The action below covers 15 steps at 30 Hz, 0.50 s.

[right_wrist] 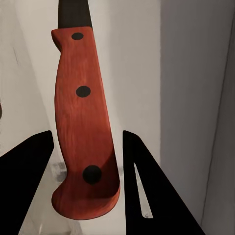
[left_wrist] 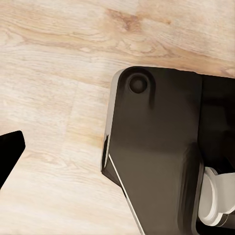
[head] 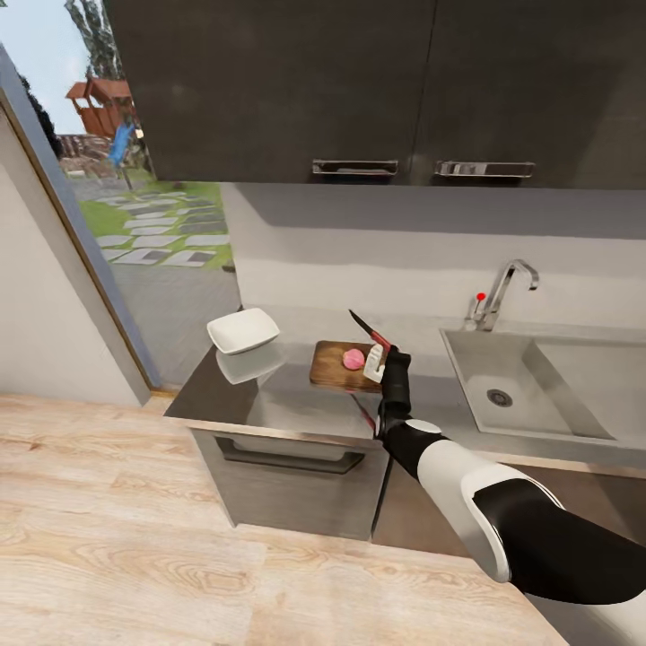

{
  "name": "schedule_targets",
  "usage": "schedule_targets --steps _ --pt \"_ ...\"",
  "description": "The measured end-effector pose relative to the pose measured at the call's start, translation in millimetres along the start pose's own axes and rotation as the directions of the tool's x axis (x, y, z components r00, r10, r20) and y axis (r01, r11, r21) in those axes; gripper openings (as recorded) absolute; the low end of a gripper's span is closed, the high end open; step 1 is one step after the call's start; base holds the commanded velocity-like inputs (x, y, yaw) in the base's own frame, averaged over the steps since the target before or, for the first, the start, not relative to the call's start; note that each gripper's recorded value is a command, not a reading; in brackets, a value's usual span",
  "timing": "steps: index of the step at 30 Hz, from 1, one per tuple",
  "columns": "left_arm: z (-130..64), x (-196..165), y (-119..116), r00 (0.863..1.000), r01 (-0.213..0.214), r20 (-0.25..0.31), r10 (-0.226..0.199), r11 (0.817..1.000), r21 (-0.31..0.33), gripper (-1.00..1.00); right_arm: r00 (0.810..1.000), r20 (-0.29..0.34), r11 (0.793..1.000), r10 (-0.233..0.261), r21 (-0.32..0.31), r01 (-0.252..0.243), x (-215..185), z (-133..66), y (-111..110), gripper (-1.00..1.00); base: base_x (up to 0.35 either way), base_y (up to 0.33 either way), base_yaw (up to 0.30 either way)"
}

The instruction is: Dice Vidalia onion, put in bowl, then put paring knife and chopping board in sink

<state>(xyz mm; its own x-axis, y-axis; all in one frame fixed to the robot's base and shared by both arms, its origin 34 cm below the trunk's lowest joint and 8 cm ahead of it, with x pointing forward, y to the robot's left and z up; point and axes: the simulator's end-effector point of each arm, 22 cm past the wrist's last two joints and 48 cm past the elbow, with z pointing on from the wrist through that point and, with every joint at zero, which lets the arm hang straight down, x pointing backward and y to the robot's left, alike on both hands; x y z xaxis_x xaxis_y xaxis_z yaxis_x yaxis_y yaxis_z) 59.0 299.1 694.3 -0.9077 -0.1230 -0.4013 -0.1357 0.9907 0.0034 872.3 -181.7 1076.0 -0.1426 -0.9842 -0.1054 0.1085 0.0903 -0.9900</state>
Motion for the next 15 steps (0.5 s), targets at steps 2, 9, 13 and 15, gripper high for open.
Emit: schedule_targets --steps 2,9,13,15 --pt "0.0 0.0 0.0 1.000 0.000 0.000 0.000 1.000 0.000 1.00 1.000 0.000 1.000 0.000 0.000 0.000 0.0 -0.1 0.1 -1.00 0.052 0.025 0.000" --pt "-0.1 0.0 0.0 1.000 0.000 0.000 0.000 1.000 0.000 1.00 1.000 -0.001 1.000 -0.004 -0.011 0.004 1.3 -1.9 4.7 -1.00 0.094 0.068 0.000" --pt "-0.1 0.1 -0.1 1.000 0.000 0.000 0.000 1.000 0.000 1.00 1.000 -0.001 1.000 -0.005 -0.012 0.005 1.5 -2.1 5.2 -1.00 0.098 0.072 0.000" --pt "0.0 0.0 -0.1 1.000 -0.001 0.000 0.001 1.000 0.000 1.00 1.000 -0.002 1.000 -0.008 -0.021 0.008 2.6 -3.4 9.0 -1.00 0.049 0.032 0.000"
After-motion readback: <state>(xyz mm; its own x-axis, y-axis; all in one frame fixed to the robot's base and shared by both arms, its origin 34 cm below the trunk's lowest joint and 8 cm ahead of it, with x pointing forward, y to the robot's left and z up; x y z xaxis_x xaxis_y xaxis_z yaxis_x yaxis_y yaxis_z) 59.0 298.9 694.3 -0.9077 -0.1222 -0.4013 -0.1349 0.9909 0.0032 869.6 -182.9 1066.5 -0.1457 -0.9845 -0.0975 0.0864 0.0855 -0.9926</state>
